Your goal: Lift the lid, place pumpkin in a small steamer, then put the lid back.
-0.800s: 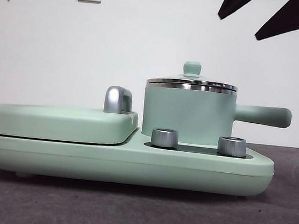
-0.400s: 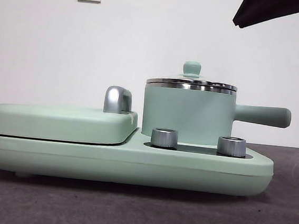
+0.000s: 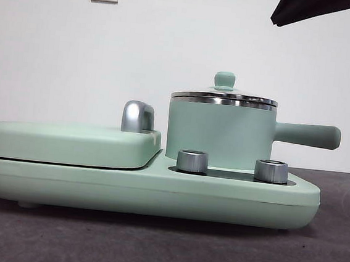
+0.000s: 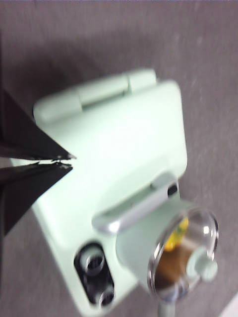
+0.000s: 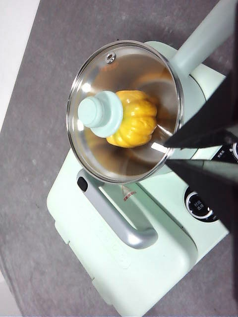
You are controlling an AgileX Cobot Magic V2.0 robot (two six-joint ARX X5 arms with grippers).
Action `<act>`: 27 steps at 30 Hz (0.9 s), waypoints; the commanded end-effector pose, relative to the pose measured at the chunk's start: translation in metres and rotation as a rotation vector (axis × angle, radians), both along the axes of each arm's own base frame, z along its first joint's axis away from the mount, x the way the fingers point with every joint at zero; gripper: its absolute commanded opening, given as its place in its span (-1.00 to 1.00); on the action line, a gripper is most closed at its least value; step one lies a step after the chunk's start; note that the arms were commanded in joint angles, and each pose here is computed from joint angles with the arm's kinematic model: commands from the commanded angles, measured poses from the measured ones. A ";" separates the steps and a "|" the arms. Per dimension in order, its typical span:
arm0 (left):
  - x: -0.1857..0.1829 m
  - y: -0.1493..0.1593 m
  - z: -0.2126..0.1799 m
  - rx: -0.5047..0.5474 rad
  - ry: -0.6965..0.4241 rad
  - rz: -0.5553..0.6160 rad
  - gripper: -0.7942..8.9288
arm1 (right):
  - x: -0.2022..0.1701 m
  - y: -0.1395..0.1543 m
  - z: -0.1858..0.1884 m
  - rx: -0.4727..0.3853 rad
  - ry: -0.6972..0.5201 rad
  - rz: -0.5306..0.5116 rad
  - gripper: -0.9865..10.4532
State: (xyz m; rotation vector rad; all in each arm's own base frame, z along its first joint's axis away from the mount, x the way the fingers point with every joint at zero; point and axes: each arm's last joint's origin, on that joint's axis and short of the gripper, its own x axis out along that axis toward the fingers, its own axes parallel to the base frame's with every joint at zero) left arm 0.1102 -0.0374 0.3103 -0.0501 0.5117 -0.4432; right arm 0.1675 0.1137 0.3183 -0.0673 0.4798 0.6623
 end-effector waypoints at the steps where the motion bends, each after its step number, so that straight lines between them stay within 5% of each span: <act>1: -0.003 0.008 -0.002 0.031 -0.091 0.075 -0.82 | 0.000 0.002 0.003 0.004 -0.019 0.008 -0.77; 13: -0.016 0.028 -0.106 -0.074 -0.481 0.275 -0.82 | 0.000 0.002 0.003 0.004 -0.019 0.008 -0.77; 27: -0.014 0.038 -0.156 -0.011 -0.361 0.452 -0.82 | 0.000 0.002 0.003 0.004 -0.020 0.008 -0.77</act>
